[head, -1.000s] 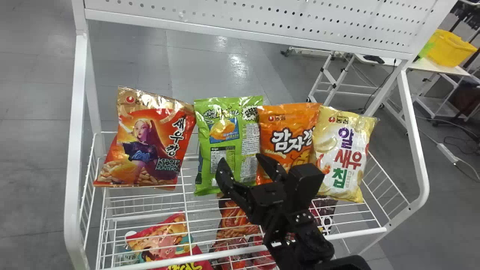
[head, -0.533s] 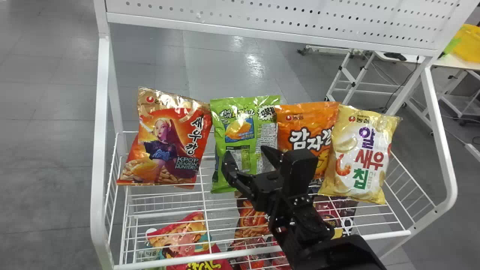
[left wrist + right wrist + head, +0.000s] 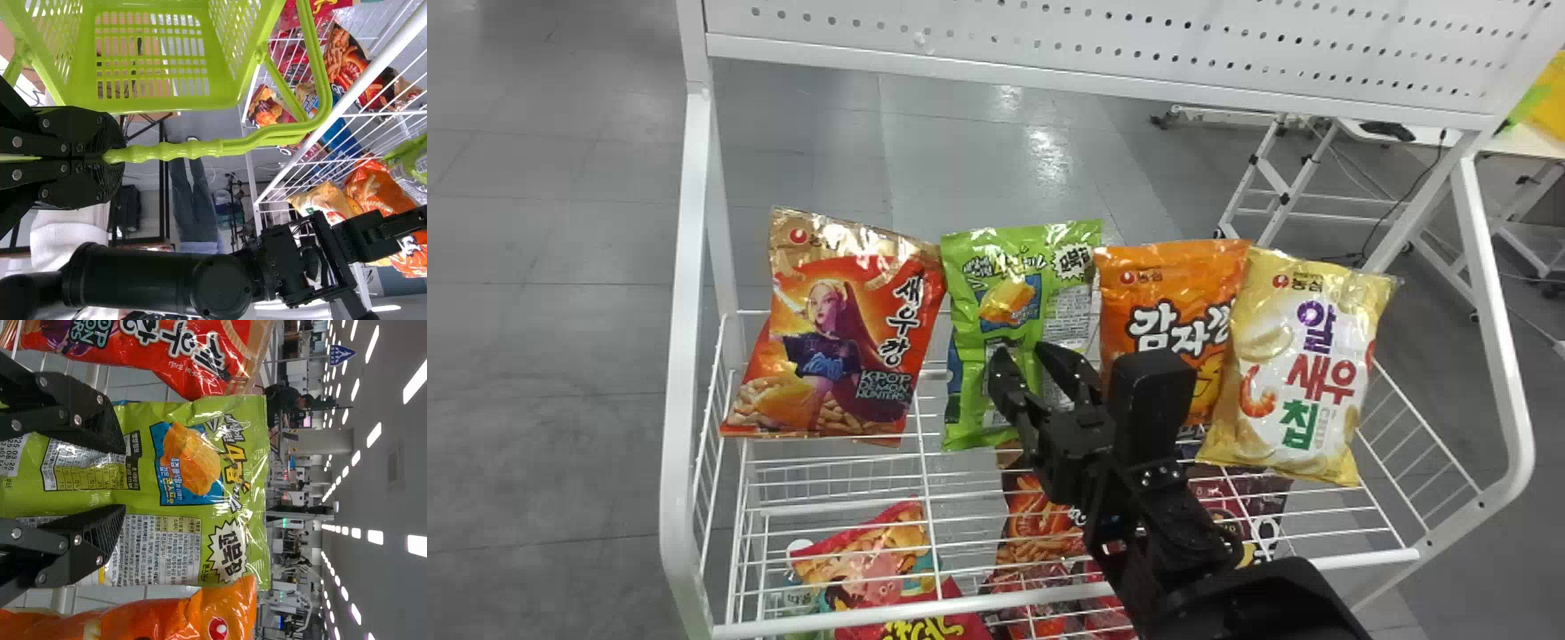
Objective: Hold basket handle with left hand then pick Gkobukchip with right hand and place into basket
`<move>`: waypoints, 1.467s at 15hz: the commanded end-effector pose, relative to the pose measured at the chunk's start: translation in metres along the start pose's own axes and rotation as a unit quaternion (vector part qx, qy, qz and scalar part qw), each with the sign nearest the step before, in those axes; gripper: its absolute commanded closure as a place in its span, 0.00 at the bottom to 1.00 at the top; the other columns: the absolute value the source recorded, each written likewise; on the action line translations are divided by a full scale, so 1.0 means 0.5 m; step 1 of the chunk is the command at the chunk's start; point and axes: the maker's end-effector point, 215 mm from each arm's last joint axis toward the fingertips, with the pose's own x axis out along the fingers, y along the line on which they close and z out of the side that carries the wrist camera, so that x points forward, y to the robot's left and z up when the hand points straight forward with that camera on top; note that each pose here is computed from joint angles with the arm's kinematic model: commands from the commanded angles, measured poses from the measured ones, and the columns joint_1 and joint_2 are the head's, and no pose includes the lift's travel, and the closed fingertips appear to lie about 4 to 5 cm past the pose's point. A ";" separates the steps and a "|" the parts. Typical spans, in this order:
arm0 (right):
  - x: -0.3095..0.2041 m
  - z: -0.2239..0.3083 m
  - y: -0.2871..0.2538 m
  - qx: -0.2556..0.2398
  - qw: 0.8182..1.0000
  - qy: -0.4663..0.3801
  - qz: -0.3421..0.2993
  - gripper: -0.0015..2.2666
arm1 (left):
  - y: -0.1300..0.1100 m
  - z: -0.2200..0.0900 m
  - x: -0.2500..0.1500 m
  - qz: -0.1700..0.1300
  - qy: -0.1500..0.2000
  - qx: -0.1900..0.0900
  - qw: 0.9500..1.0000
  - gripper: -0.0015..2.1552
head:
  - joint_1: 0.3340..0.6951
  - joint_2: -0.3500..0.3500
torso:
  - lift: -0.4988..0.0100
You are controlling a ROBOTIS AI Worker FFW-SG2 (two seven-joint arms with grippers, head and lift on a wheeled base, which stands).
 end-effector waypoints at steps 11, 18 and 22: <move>-0.095 0.063 0.014 0.001 0.999 -0.046 0.027 0.99 | -0.011 -0.034 0.023 0.000 0.018 -0.001 1.000 0.80 | 1.00 0.06 | 0.92; -0.211 0.093 0.093 0.059 0.993 -0.017 0.105 0.99 | -0.016 -0.029 0.033 0.009 0.024 0.016 1.000 0.80 | 1.00 0.03 | 0.92; -0.293 0.080 0.101 0.052 0.990 0.036 0.123 0.99 | -0.012 -0.021 0.034 0.013 0.021 0.019 1.000 0.80 | 1.00 0.03 | 0.92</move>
